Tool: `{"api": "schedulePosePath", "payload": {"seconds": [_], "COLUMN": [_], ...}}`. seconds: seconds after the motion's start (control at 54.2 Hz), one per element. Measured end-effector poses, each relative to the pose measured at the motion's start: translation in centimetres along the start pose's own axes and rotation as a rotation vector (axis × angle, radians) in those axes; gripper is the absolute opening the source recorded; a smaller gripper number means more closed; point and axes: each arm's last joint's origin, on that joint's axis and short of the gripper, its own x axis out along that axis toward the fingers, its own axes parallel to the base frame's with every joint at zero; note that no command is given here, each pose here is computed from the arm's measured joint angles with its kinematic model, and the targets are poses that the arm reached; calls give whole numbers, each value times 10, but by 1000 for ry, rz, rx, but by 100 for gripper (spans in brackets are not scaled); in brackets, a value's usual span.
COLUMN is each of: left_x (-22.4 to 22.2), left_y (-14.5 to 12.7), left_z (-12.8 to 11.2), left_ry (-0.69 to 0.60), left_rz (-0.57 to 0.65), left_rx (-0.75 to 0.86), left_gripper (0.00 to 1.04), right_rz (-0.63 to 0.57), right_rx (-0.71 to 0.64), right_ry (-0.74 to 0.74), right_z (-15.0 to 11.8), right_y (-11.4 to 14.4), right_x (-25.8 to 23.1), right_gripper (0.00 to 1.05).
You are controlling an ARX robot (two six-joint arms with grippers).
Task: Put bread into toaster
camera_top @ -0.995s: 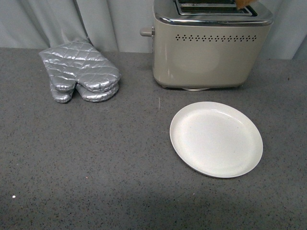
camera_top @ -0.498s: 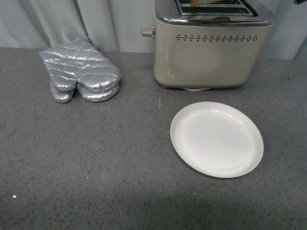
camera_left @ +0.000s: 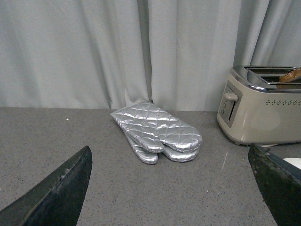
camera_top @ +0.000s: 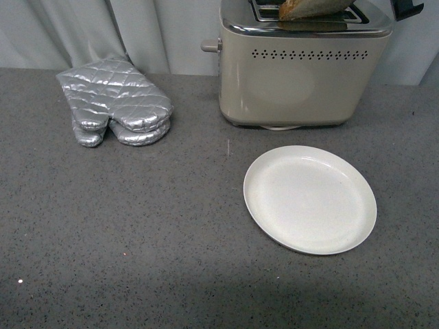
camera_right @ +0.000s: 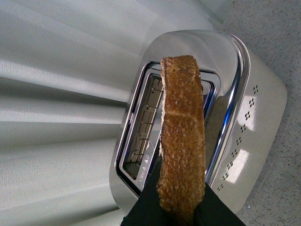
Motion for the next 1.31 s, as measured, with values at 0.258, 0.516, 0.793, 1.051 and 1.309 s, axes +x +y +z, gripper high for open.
{"api": "schedulePosePath", "payload": {"seconds": [0.258, 0.516, 0.793, 1.051, 1.309], "left_x": [0, 0, 0, 0, 0], "left_y": [0, 0, 0, 0, 0], "left_z": [0, 0, 0, 0, 0], "left_ry": [0, 0, 0, 0, 0], "left_rz": [0, 0, 0, 0, 0], "left_rx": [0, 0, 0, 0, 0], "left_gripper": [98, 98, 98, 98, 98], "right_rz": [-59, -50, 45, 111, 281], "right_rx": [-18, -16, -99, -203, -462], "right_ry": [15, 10, -36, -45, -140], "right_z": [-4, -4, 9, 20, 50], "right_y": [-2, 4, 31, 28, 2], "right_x": [7, 7, 1, -6, -45], "right_gripper": [2, 36, 90, 95, 95]}}
